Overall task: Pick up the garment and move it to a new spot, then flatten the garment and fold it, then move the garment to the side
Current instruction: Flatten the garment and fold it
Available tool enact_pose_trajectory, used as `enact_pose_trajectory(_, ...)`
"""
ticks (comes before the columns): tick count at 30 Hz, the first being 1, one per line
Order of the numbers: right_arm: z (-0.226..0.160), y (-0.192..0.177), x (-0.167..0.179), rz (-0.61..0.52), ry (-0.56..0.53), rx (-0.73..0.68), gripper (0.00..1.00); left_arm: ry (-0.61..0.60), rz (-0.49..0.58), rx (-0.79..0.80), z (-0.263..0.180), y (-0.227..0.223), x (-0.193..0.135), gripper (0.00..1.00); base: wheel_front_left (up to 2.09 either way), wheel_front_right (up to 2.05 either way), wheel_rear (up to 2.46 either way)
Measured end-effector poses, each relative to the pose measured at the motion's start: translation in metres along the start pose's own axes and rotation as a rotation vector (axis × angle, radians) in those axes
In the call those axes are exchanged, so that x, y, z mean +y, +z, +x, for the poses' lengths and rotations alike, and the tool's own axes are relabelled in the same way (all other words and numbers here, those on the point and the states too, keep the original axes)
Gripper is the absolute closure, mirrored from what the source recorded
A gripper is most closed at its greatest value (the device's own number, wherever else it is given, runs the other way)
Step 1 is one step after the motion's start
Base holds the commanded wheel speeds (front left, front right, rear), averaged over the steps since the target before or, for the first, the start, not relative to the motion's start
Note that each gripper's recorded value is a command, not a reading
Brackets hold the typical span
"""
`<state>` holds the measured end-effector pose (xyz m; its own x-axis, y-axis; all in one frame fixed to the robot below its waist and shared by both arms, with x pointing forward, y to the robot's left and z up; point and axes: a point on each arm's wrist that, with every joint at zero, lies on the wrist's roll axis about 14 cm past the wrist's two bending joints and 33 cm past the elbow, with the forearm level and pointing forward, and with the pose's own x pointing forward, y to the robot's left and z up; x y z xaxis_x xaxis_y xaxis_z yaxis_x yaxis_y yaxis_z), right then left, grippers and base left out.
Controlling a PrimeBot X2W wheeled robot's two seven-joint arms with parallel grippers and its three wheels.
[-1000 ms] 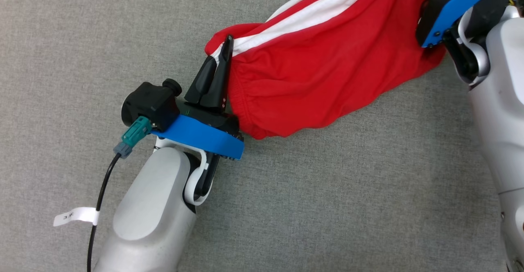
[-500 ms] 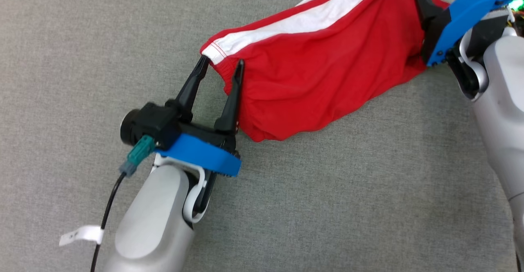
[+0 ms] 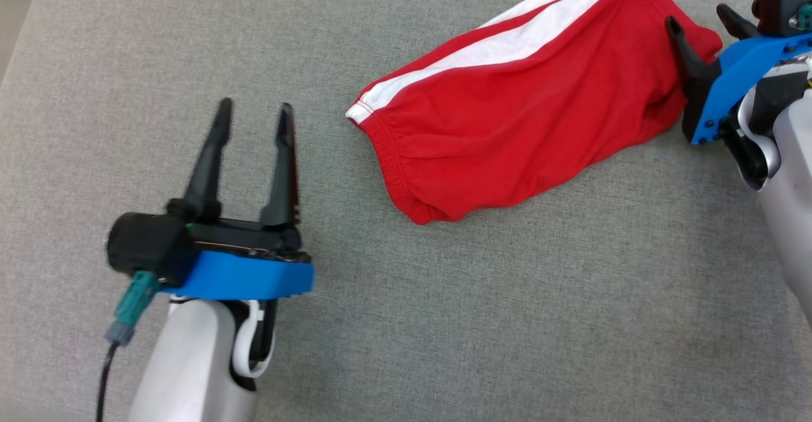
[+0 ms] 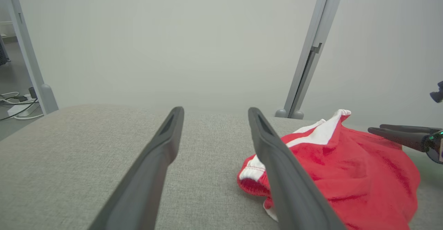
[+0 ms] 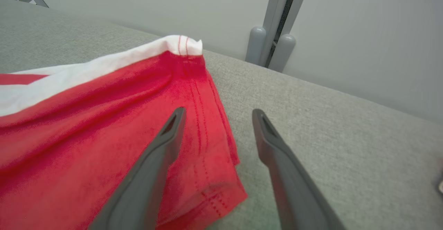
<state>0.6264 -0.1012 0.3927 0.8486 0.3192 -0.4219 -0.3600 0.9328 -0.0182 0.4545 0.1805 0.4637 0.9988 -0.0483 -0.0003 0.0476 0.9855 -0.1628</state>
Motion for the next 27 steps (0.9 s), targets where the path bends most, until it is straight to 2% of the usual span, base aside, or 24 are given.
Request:
enact_pose_trajectory(6,-0.001,-0.025,0.007,0.009,0.011,0.087,0.0,0.129,0.035,-0.095,-0.011,0.033,0.035,0.0,0.0,0.0,0.0)
enact_pose_trajectory(12,-0.002,-0.036,0.012,0.003,0.025,0.148,0.0,0.177,0.045,-0.109,-0.019,0.039,0.047,0.0,0.0,0.0,0.0)
enact_pose_trajectory(13,-0.004,-0.035,0.017,0.014,0.036,0.154,1.0,0.187,0.044,-0.109,-0.021,0.039,0.049,0.0,0.0,0.0,0.0)
enact_pose_trajectory(21,-0.019,-0.028,0.016,0.05,0.031,0.084,1.0,0.187,0.056,-0.102,-0.026,0.038,0.047,0.0,0.0,0.0,0.0)
enact_pose_trajectory(22,-0.032,-0.024,0.01,0.077,0.014,0.036,1.0,0.177,0.061,-0.105,-0.027,0.039,0.044,0.0,0.0,0.0,0.0)
enact_pose_trajectory(27,-0.061,-0.031,0.0,0.134,-0.02,-0.021,1.0,0.163,0.067,-0.096,-0.031,0.037,0.039,0.0,0.0,0.0,0.0)
